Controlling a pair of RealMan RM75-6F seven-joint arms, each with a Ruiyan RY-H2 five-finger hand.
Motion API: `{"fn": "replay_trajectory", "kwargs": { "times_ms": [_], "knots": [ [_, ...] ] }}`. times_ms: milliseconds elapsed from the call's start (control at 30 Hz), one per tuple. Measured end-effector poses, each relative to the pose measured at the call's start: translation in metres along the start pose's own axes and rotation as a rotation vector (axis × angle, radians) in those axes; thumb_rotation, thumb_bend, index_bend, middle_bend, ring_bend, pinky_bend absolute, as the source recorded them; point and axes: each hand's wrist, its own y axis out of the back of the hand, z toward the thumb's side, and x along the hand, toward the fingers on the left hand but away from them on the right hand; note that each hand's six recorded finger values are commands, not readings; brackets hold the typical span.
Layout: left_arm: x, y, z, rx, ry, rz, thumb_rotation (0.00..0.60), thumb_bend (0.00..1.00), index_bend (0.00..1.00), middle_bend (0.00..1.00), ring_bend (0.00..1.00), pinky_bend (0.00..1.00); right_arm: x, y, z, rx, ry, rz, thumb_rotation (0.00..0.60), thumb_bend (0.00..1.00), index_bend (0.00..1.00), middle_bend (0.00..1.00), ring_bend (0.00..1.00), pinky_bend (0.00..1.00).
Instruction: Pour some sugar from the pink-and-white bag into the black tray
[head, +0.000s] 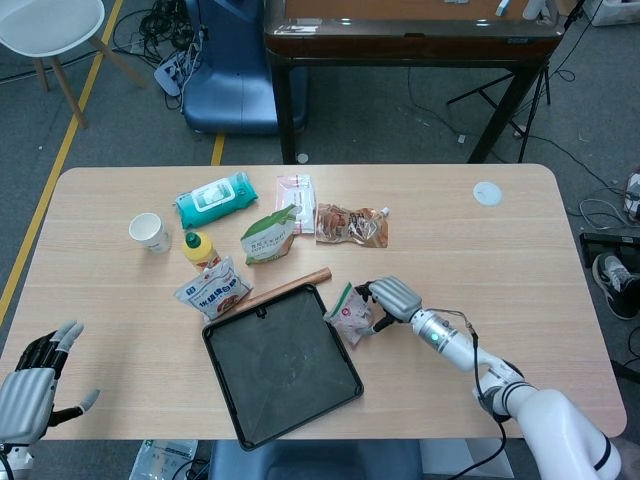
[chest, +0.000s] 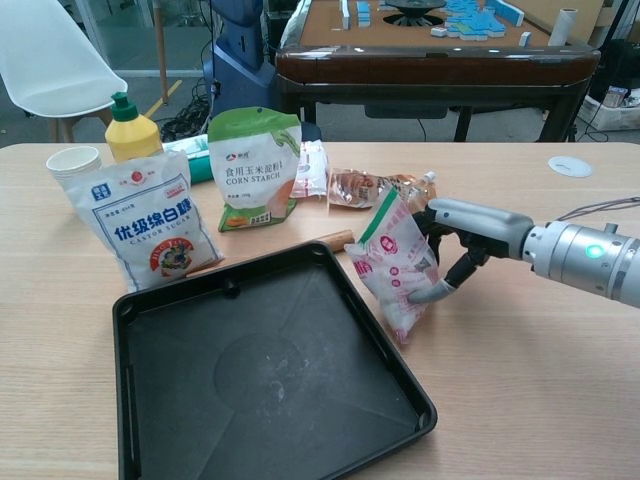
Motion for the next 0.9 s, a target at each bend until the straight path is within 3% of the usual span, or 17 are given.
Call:
{"fn": "replay_trajectory", "kwargs": {
  "times_ms": [400,900],
  "knots": [
    [0.001,0.002,-0.001,-0.009,-0.017,0.005,0.600,0.18,0.07,0.08,0.08,0.07,0.014,0.032,0.018,0.160,0.052,-0.050,0.600,0.32,0.58,0.56,0.53,0.55],
    [0.000,0.007,-0.003,-0.037,-0.045,0.026,0.600,0.18,0.06,0.08,0.08,0.07,0.002,0.059,0.082,0.620,0.099,0.013,0.600,0.32,0.58,0.57,0.53,0.55]
  ]
}}
